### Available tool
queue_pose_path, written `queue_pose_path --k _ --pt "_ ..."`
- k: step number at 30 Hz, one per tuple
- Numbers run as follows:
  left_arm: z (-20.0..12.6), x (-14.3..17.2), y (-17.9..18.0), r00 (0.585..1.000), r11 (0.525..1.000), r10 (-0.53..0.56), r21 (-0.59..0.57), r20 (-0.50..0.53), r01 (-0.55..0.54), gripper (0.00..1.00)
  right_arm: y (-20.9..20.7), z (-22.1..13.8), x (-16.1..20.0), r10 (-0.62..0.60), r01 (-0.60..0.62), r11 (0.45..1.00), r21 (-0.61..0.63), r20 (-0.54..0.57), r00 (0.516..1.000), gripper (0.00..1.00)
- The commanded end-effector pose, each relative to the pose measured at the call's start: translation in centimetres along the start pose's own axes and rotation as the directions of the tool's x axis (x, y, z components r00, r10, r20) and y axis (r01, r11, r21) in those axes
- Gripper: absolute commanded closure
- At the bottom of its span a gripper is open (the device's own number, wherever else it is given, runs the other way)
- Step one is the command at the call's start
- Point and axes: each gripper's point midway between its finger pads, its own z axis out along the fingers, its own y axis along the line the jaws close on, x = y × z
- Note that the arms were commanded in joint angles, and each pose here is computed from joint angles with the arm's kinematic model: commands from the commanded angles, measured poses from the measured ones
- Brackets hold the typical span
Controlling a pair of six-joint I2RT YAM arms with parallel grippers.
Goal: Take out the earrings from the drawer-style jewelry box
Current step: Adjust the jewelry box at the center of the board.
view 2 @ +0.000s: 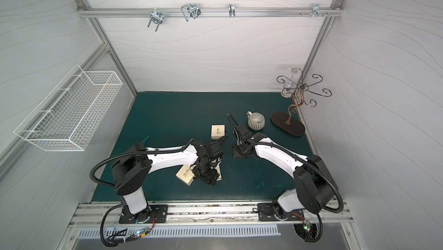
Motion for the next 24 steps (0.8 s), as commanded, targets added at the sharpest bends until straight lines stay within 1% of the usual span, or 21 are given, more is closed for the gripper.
queue_pose_path --k 1,3,5,7,9,10,12,14,16,20,24 --pt "-1.5 -3.1 -2.2 0.995 0.995 0.083 0.047 0.056 -0.086 0.20 -1.5 -0.6 -0.5 0.118 -0.118 0.991 -0.058 -0.010 0.993 0.62" --pt "-2.1 -4.6 -2.8 0.992 0.994 0.088 0.057 0.086 -0.093 0.20 -2.1 -0.7 -0.9 0.176 -0.177 0.979 -0.105 -0.021 0.984 0.62" --pt "-2.8 -5.9 -3.6 0.989 0.992 0.091 0.076 0.119 -0.101 0.21 -2.7 -0.9 -1.0 0.202 -0.204 0.972 -0.115 -0.022 0.979 0.62" --pt "-3.6 -6.8 -3.9 0.985 0.992 0.087 0.079 0.151 -0.100 0.21 -2.5 -1.1 -0.9 0.193 -0.195 0.972 -0.130 -0.024 0.981 0.62" --pt "-4.3 -7.4 -3.5 0.981 0.994 0.070 0.069 0.183 -0.084 0.21 -2.1 -1.1 -0.3 0.186 -0.190 0.971 -0.147 -0.042 0.982 0.62" --pt "-4.6 -7.6 -3.2 0.979 0.995 0.054 0.072 0.197 -0.069 0.21 -1.9 -1.1 0.1 0.176 -0.181 0.972 -0.147 -0.048 0.983 0.62" --pt "-4.9 -7.9 -2.0 0.977 0.994 -0.016 0.106 0.212 -0.006 0.21 -1.5 -1.3 1.2 0.125 -0.132 0.983 -0.126 -0.057 0.990 0.62" --pt "-4.7 -7.8 -1.1 0.976 0.988 -0.080 0.147 0.202 0.051 0.21 -1.2 -1.6 2.2 0.060 -0.066 0.993 -0.093 -0.067 0.996 0.62" --pt "-4.3 -7.3 -0.4 0.978 0.982 -0.111 0.172 0.178 0.080 0.21 -0.9 -1.9 3.1 -0.005 -0.002 0.998 -0.070 -0.086 0.996 0.61" --pt "-3.6 -5.5 -0.4 0.985 0.979 -0.096 0.192 0.146 0.067 0.21 -1.2 -1.7 5.7 -0.053 0.050 0.998 -0.025 -0.193 0.980 0.61" --pt "-3.4 -4.4 -0.9 0.987 0.969 -0.089 0.239 0.135 0.054 0.21 -1.9 -1.7 6.8 -0.058 0.064 0.998 0.014 -0.236 0.970 0.61"
